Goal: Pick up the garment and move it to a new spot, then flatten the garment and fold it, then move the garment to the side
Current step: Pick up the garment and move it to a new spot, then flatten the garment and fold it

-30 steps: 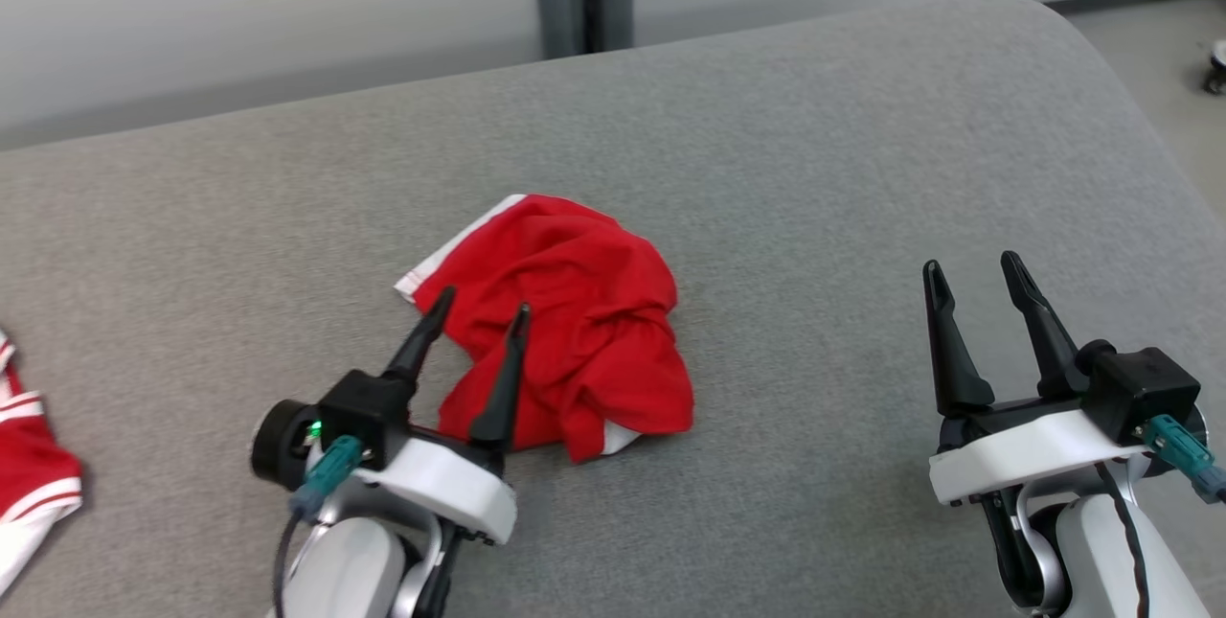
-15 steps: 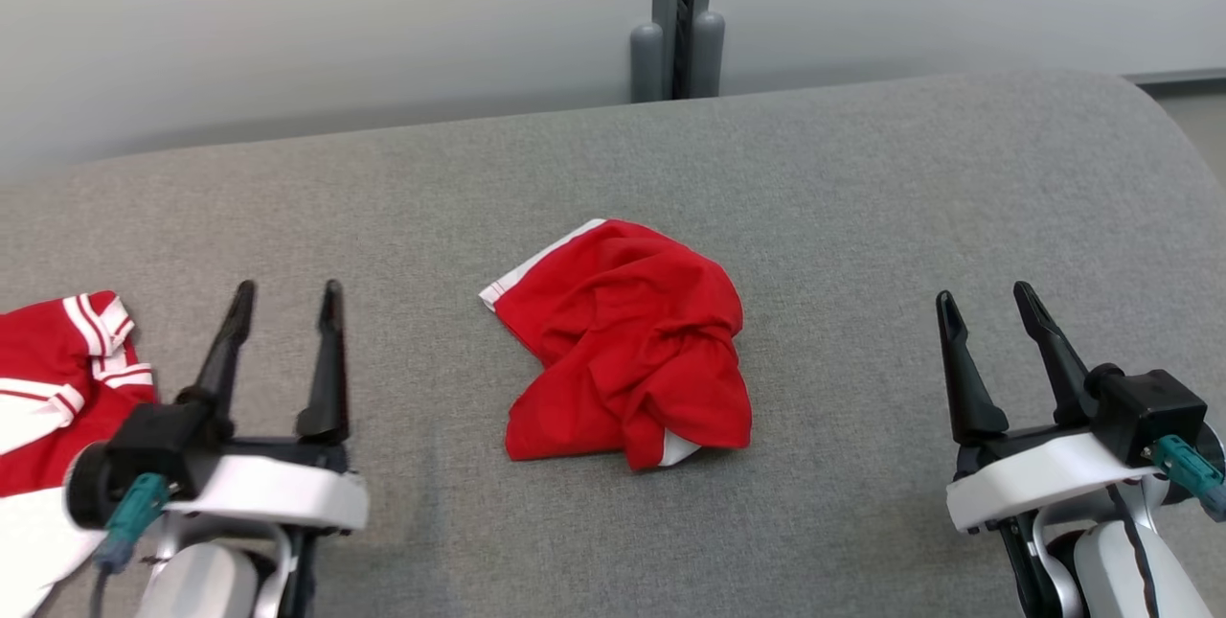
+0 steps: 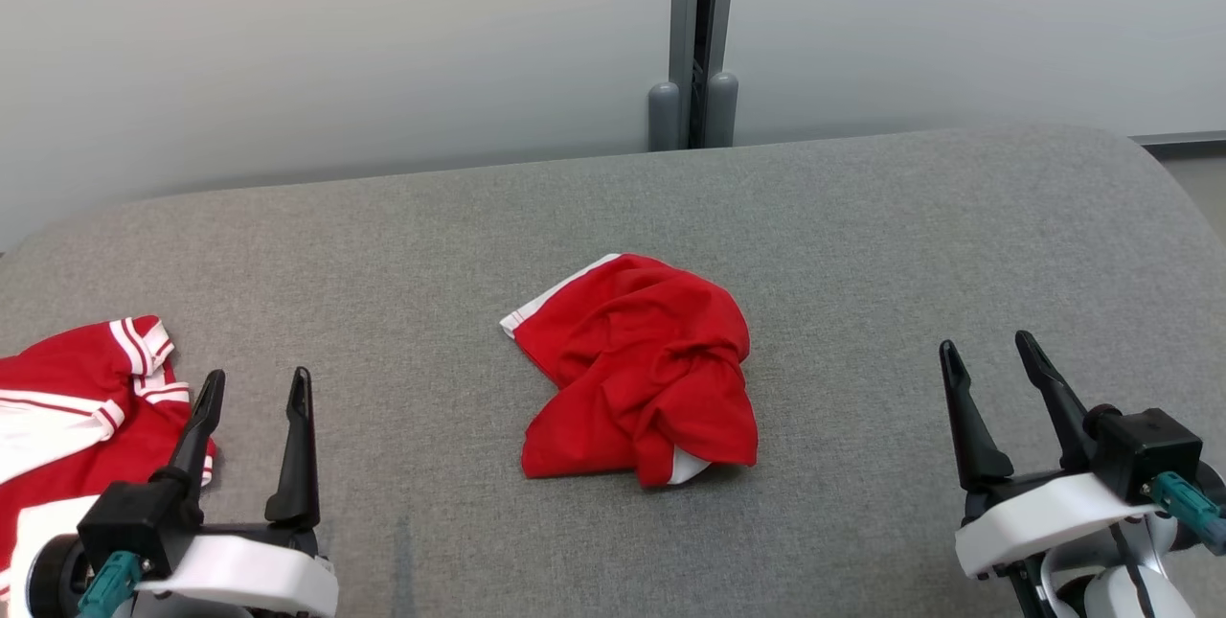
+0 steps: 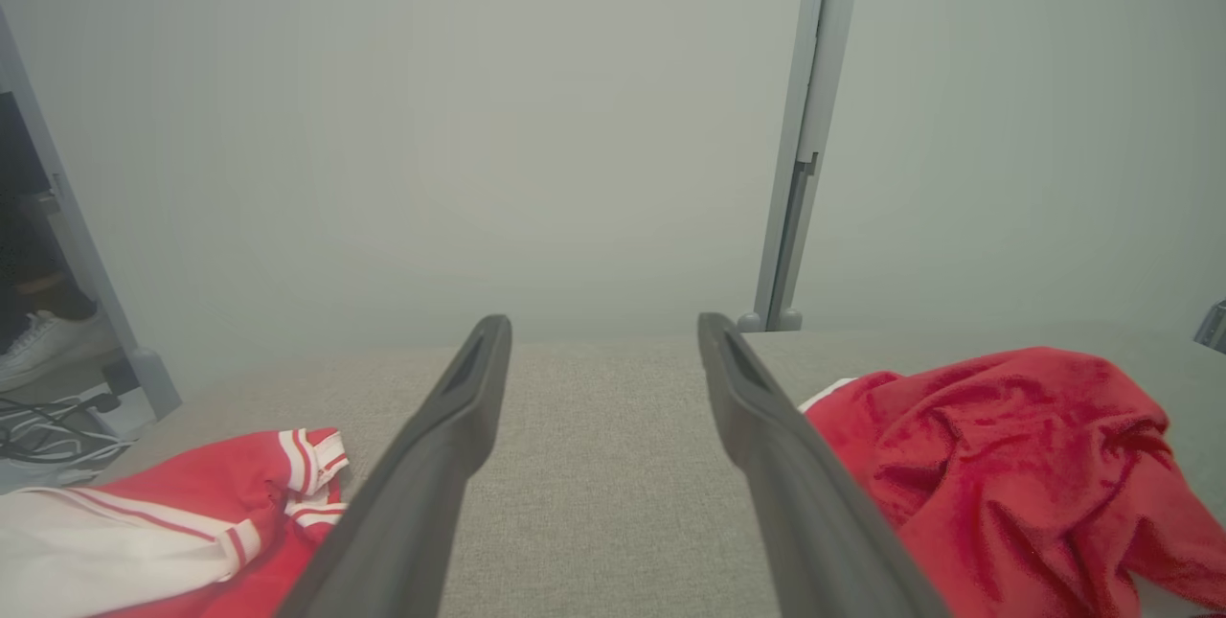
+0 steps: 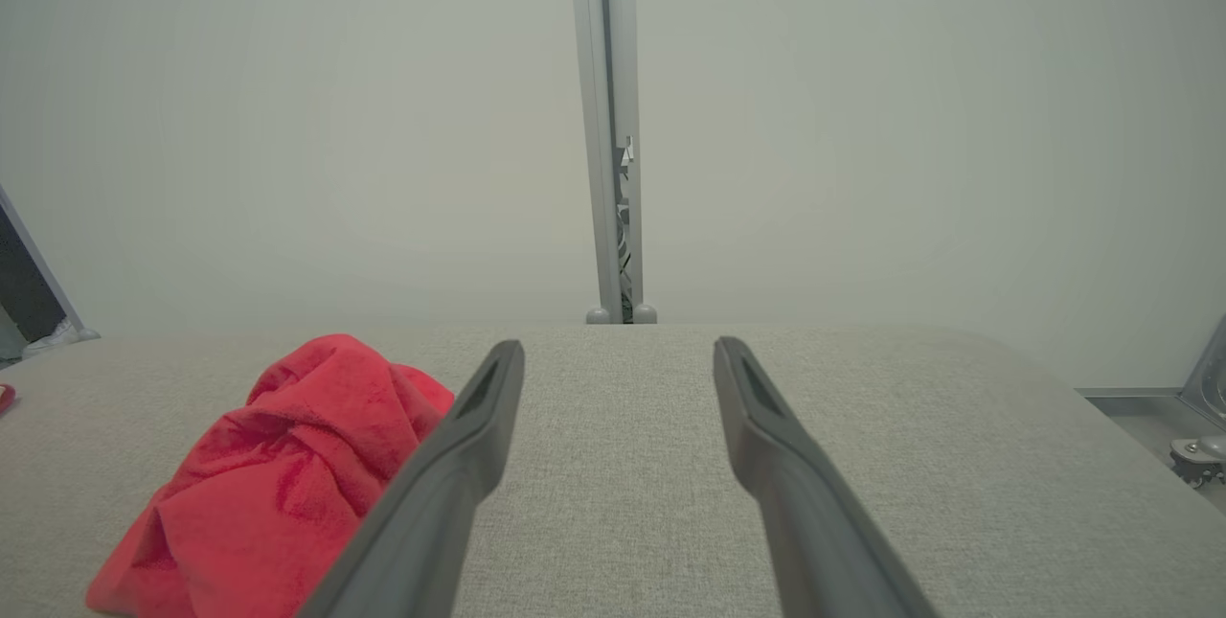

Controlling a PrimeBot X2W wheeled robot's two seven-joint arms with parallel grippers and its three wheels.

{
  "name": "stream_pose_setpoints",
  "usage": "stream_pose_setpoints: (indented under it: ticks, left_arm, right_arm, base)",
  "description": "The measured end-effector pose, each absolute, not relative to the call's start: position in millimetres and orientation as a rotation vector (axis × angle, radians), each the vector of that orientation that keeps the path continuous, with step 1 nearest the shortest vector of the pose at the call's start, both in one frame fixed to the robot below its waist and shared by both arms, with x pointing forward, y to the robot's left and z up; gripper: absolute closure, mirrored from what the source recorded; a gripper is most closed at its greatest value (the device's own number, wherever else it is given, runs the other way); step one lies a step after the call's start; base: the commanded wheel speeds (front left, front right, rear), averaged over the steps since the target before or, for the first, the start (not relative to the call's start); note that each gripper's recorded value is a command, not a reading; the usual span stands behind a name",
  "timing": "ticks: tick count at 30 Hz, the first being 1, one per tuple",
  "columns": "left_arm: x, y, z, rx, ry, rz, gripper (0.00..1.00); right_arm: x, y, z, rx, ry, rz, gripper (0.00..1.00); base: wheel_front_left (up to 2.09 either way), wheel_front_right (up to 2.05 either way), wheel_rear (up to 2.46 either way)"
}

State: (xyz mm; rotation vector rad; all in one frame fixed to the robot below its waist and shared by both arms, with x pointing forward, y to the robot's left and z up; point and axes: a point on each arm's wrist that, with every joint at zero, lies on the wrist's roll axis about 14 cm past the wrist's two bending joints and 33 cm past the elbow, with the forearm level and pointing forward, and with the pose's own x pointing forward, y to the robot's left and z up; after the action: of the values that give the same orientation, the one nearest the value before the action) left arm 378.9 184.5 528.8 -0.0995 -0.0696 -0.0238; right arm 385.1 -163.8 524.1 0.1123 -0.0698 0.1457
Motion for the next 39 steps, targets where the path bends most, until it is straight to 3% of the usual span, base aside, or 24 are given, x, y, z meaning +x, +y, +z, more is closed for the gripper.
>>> stream_pose_setpoints:
  ticks: [13, 39]
  left_arm:
    - [352.7, 184.0, 526.2, -0.121, -0.037, -0.008, 0.0]
    - [349.7, 184.3, 515.9, -0.121, 0.01, 0.006, 0.0]
  right_arm:
    - [364.9, -164.8, 515.4, 0.137, -0.038, 0.127, 0.0]
    - [364.6, -157.1, 509.7, 0.147, -0.011, 0.138, 0.0]
  base:
    - [0.0, 0.0, 0.0]
    - [0.0, 0.0, 0.0]
